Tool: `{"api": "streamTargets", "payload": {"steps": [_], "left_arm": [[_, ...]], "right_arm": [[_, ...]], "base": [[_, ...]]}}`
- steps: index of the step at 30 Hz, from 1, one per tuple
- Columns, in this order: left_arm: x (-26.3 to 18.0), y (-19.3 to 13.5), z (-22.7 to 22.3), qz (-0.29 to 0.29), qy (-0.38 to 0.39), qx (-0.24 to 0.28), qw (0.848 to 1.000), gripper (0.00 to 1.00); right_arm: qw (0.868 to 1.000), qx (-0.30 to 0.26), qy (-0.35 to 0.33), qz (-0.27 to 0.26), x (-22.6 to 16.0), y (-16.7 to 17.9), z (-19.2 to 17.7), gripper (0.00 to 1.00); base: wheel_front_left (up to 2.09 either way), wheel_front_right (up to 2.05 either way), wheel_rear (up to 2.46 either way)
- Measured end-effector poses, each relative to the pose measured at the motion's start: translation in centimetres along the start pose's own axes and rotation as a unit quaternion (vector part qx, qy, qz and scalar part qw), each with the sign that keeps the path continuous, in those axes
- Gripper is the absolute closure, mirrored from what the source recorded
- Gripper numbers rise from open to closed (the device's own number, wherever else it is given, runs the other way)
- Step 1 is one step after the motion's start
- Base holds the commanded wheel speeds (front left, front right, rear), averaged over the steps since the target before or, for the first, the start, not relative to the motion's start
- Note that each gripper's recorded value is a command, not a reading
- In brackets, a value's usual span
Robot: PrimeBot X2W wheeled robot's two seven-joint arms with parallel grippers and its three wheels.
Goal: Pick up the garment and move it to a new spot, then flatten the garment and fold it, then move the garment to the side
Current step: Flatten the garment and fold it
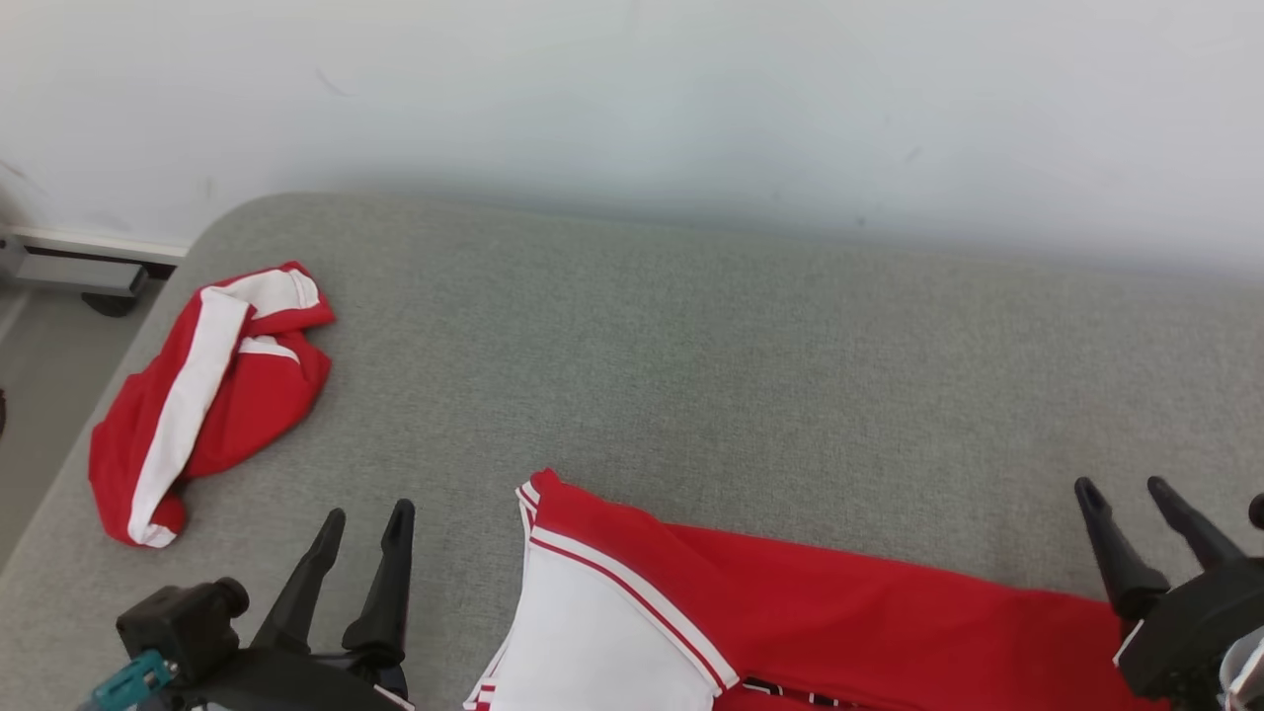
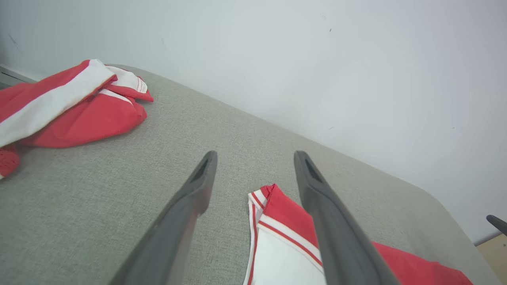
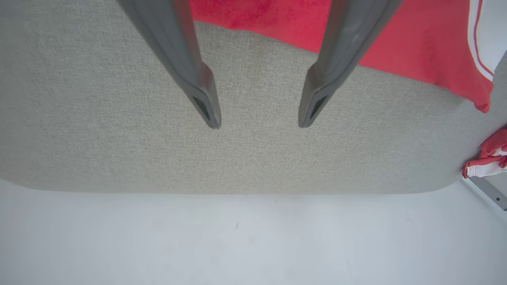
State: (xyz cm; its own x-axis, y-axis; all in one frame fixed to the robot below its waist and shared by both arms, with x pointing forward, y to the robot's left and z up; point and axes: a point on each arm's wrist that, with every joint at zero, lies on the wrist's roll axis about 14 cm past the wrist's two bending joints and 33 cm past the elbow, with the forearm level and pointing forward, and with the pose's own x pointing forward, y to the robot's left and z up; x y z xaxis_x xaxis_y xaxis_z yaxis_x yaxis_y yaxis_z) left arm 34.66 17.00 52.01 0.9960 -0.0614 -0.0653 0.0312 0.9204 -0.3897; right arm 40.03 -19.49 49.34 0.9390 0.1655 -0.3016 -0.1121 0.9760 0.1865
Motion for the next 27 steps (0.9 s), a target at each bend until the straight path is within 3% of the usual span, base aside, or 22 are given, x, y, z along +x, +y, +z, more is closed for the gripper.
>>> {"api": "streamTargets", "payload": {"steps": [5,13,27], "left_arm": [[-0.6,0.6,0.8,0.005,-0.049,0.002,0.999,0.0],[-1.5,1.6,2.0,0.015,-0.089,0.035,0.995,0.0],[-1.0,-0.1,-1.8,-0.047,-0.034,0.121,0.991,0.0]], "right_arm": [[0.998,0.042,-0.049,-0.001,-0.4,1.2,0.2,0.0],[0.993,0.067,-0.092,0.016,-1.2,3.5,-0.2,0.0],[0.991,0.083,-0.101,-0.009,-2.5,2.7,-2.8,0.0]], "base": [[0.0,0.0,0.0],[0.0,0.0,0.0],[0.0,0.0,0.0]]}}
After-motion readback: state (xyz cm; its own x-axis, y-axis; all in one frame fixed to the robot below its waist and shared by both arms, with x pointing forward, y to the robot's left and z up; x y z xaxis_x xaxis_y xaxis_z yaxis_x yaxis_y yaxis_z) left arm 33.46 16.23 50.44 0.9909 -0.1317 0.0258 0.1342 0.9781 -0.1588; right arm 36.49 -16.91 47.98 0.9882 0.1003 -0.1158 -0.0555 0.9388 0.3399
